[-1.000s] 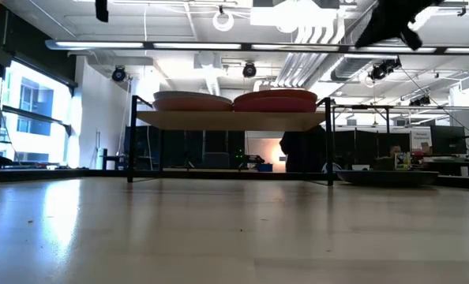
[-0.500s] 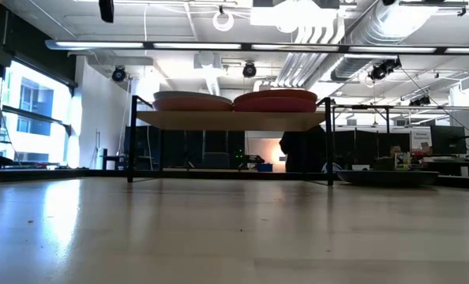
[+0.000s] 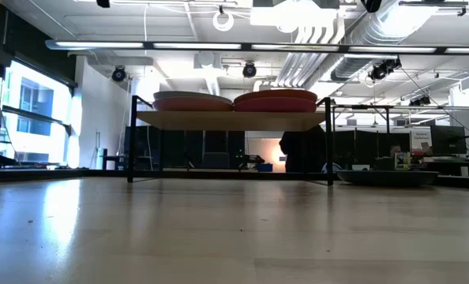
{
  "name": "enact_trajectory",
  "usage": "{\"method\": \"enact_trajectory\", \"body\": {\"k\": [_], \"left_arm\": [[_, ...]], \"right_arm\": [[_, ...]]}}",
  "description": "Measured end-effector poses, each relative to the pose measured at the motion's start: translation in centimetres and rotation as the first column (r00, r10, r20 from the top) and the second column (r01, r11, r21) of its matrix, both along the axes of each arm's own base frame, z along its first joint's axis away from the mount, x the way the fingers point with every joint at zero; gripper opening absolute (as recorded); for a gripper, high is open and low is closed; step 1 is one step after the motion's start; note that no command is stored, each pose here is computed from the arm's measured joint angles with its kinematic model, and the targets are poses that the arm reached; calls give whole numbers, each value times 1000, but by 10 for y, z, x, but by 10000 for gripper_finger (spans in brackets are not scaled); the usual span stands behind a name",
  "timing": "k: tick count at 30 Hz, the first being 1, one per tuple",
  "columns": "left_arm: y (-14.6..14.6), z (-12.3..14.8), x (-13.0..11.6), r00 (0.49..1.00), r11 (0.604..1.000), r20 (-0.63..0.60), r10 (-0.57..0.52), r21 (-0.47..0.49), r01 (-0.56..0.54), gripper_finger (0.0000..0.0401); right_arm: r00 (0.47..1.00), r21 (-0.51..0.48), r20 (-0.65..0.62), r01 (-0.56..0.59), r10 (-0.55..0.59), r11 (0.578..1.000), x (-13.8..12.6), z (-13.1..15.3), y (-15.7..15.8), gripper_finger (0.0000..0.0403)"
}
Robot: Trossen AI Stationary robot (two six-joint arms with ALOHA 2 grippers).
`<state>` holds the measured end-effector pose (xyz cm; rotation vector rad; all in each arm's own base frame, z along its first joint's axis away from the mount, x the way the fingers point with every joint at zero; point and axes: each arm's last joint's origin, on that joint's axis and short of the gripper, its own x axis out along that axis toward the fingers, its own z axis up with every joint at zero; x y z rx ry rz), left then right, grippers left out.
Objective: Place and stack plates onto a shelf
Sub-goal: Stack the black plate on top of the brown plate
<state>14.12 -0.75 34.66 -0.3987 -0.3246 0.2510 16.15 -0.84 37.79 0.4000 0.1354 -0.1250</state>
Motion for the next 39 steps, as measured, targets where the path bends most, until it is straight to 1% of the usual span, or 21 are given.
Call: {"method": "enact_trajectory", "body": {"k": [28, 32, 35, 37, 38, 39], "left_arm": [[1, -2, -1, 1000, 1000, -22, 19, -2, -19, 0], [1, -2, -1, 1000, 1000, -21, 22, -2, -22, 0], [1, -2, -1, 999, 999, -23, 44, -8, -44, 0], [2, -2, -1, 997, 998, -24, 66, -15, -67, 0], [2, -2, -1, 997, 997, -25, 76, -17, -76, 0], [3, -2, -1, 996, 996, -25, 86, -20, -87, 0]], "right_arm": [[1000, 8, 7, 3, -3, 1000, -3, 1, 0, 0], [1000, 40, -6, 29, -28, 999, -3, 0, -1, 0], [996, 61, -52, 78, -74, 995, -4, -5, -2, 0], [982, 106, -110, 166, -155, 980, -6, -11, -4, 0], [964, 140, -158, 237, -215, 961, -9, -16, -5, 0], [933, 177, -219, 325, -285, 929, -13, -22, -7, 0]]}}
